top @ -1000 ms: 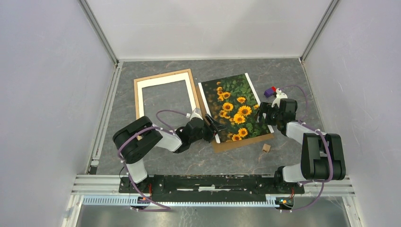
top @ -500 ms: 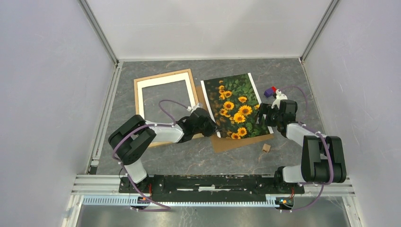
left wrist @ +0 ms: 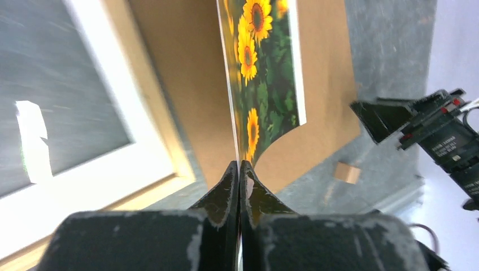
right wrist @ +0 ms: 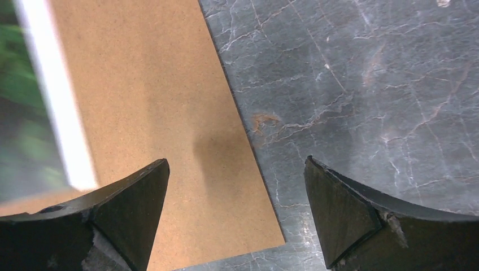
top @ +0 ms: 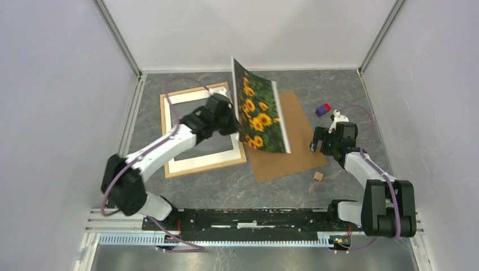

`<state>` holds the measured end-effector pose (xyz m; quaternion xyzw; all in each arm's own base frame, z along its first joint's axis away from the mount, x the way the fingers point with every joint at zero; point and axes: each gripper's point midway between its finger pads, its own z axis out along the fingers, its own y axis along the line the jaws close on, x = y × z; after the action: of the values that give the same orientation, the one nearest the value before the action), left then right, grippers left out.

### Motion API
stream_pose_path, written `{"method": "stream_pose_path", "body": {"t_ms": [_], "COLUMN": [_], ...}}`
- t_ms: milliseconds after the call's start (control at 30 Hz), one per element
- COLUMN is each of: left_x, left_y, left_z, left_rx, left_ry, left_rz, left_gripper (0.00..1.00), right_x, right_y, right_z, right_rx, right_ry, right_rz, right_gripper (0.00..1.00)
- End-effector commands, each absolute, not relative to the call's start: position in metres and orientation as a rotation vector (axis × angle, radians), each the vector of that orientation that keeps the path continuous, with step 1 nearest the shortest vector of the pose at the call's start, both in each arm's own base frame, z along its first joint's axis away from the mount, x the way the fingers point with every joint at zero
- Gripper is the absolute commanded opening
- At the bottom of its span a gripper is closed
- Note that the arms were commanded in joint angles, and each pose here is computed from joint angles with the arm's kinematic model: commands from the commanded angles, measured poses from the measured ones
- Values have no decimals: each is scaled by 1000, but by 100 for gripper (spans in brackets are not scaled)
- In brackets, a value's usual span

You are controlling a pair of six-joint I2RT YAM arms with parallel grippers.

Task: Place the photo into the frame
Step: Pick up the photo at the center of the board.

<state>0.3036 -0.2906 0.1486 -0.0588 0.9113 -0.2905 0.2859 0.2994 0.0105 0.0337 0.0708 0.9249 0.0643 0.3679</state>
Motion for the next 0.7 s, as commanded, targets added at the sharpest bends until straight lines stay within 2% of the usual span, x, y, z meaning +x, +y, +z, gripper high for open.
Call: {"method": "stream_pose_path", "body": {"t_ms": [0, 167, 300, 400, 500, 667], "left_x": [302, 267, 226, 212, 220, 249], "left_y": [-161, -15, 39, 55, 50, 0], "left_z": [230, 329, 380, 395, 385, 316], "left_rx": [30, -158, -243, -251, -225, -15], "left_ry": [2321, 2054, 1911, 1899, 1972, 2147], "left_rz": [-174, 474, 673, 790, 866, 908], "left_gripper": [2, 2, 2, 2, 2, 2], "right_x": [300, 301, 302, 299, 300, 299], "right_y": [6, 26, 43, 50, 62, 63], "right_z": [42, 42, 44, 41, 42, 43], "right_rx": [184, 138, 93, 85, 44, 39], "right_ry": [2343, 2335, 2323, 2334, 2324, 2318], "right_rz": [133, 251, 337, 386, 424, 429], "right_gripper": [95, 94, 94, 94, 94, 94]}}
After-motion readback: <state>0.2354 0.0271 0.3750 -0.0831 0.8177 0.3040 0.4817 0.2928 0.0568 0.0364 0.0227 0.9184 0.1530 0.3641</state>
